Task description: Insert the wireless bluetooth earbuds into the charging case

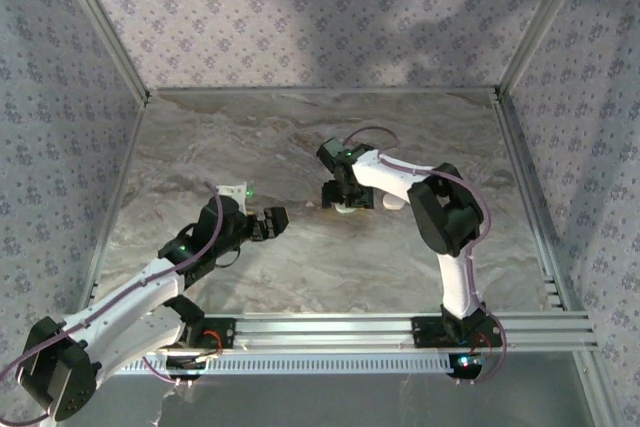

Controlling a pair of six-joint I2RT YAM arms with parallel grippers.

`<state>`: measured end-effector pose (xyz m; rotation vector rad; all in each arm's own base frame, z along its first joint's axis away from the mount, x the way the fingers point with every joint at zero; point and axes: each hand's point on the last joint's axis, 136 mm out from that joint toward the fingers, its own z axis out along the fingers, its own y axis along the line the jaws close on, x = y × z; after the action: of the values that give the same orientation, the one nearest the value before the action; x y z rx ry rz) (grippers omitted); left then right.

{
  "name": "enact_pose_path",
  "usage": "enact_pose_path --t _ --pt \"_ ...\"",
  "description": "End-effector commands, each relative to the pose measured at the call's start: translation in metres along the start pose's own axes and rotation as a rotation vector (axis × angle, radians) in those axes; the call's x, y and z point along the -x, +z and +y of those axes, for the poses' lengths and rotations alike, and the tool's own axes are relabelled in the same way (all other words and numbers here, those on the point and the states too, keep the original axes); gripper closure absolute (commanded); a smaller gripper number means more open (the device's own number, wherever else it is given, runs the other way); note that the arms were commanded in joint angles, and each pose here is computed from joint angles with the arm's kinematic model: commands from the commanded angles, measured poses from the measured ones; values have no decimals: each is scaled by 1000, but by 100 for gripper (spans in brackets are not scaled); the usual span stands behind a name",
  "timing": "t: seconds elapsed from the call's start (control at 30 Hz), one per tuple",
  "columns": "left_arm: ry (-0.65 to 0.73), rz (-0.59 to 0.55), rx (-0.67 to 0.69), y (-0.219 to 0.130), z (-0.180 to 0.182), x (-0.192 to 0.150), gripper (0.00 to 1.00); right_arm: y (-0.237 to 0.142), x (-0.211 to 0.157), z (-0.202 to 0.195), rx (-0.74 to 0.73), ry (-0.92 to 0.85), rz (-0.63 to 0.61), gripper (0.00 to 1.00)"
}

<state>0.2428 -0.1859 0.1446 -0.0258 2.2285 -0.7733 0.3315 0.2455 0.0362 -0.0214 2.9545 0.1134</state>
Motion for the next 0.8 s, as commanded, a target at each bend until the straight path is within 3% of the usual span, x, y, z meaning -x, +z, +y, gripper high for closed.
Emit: enact_pose_path --t 0.0,0.4,0.77 --pt "15 -43 -48 -3 -17 19 0 -22 2 3 59 3 -39 8" --pt "12 -69 -51 -12 -22 29 0 -67 -14 3 158 -66 -174 0" --pt "37 -110 21 -34 -5 30 0 -118 -42 5 285 -165 -398 0"
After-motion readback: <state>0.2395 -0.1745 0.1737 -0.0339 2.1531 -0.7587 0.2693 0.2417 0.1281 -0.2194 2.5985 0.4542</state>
